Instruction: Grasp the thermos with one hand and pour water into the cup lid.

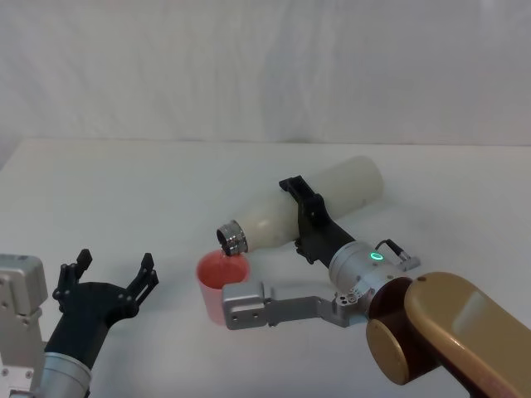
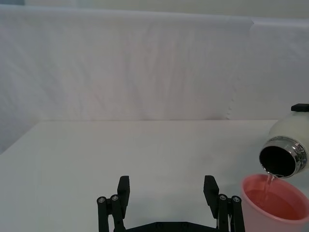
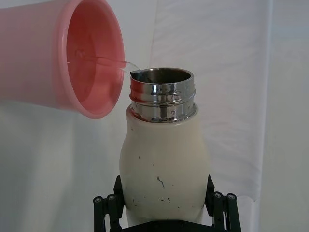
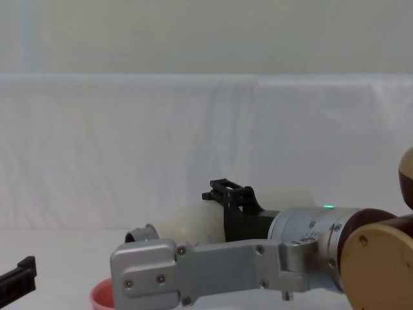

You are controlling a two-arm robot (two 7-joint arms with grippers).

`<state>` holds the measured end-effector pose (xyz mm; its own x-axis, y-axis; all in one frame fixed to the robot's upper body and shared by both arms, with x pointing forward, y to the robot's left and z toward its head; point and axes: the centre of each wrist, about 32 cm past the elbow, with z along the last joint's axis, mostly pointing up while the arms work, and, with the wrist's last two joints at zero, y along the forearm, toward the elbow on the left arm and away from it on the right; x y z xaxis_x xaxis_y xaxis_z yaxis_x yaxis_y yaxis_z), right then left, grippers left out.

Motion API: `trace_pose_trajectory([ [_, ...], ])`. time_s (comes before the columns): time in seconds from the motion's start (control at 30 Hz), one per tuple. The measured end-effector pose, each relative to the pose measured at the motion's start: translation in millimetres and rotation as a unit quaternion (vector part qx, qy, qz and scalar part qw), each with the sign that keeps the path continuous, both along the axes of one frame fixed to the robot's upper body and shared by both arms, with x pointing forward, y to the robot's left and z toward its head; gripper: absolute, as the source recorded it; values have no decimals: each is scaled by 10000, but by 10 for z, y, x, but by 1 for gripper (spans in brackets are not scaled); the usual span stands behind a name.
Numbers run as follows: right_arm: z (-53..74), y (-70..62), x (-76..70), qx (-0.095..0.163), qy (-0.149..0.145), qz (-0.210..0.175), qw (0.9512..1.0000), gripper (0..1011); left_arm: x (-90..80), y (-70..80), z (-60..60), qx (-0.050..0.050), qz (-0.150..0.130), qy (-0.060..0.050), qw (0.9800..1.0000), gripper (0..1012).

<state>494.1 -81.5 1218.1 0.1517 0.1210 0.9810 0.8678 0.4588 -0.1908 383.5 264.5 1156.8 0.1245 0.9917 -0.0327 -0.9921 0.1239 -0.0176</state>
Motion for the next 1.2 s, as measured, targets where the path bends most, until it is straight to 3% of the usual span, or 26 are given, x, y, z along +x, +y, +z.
trace_pose_trajectory([
  [1.2,-3,-9,-9,-59,-8,-31,10000,957,0,0,0,0,0,0,10000,1001],
])
